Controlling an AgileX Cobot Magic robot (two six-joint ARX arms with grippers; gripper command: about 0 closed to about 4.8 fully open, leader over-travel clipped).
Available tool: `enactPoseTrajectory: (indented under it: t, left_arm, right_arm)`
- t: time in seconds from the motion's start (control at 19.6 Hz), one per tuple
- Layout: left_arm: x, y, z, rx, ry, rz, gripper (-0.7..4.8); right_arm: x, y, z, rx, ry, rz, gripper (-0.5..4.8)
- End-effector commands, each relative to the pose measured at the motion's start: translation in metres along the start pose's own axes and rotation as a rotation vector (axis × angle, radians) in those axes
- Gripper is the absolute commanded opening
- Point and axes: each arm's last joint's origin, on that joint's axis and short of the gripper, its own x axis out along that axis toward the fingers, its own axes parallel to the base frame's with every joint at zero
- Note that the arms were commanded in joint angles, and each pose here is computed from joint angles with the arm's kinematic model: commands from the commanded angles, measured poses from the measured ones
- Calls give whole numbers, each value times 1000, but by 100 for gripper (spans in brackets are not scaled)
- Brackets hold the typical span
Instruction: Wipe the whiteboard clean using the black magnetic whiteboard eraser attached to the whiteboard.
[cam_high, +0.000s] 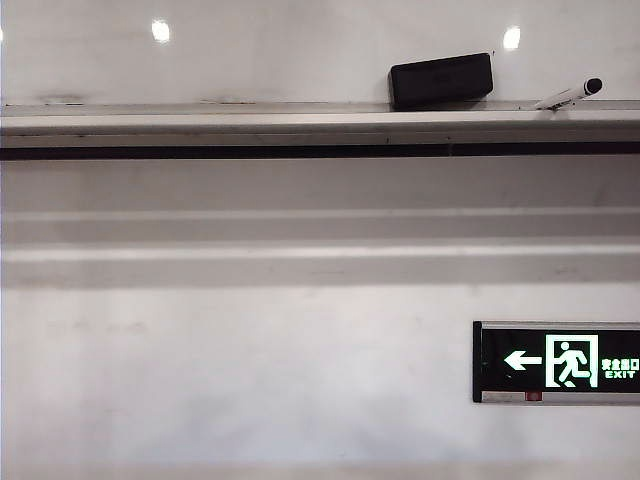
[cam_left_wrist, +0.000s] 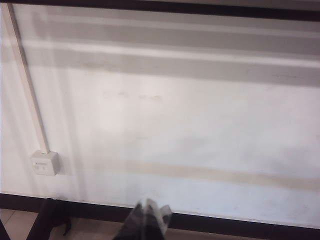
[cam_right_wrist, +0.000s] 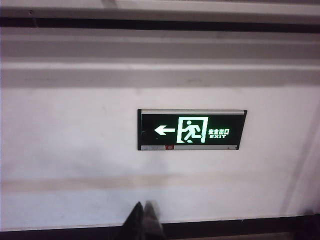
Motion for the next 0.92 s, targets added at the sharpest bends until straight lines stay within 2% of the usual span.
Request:
enactPoseTrajectory:
  t: [0.05,0.25,0.41,0.51,0.61,0.76,0.92]
  left_arm:
    - [0,0,3,-10,-23,-3,-6]
    - [0,0,4,-13,-40,-2,-6]
    - [-6,1,26,-99,-99,-6,-5]
    - [-16,3,58,-112,-180,-7,-5]
    - [-25,5,92,-118,-228,-10,-6]
    - [-25,4,146,-113,-254,-82,-6]
    - [-13,0,203,-97,-268,-204,-5]
  right_arm:
    - [-1,0,6,6,-35,-4,-1]
    - [-1,0,9,8,-44,-3,-1]
    - [-9,0,41,23,-137,4,-1]
    - [-21,0,79,38,-235,7,-1]
    - [-27,0,112,63,-263,11,-1]
    - [-26,2,159,181,-294,37,-1]
    - [-13,6,194,192,-259,74,-2]
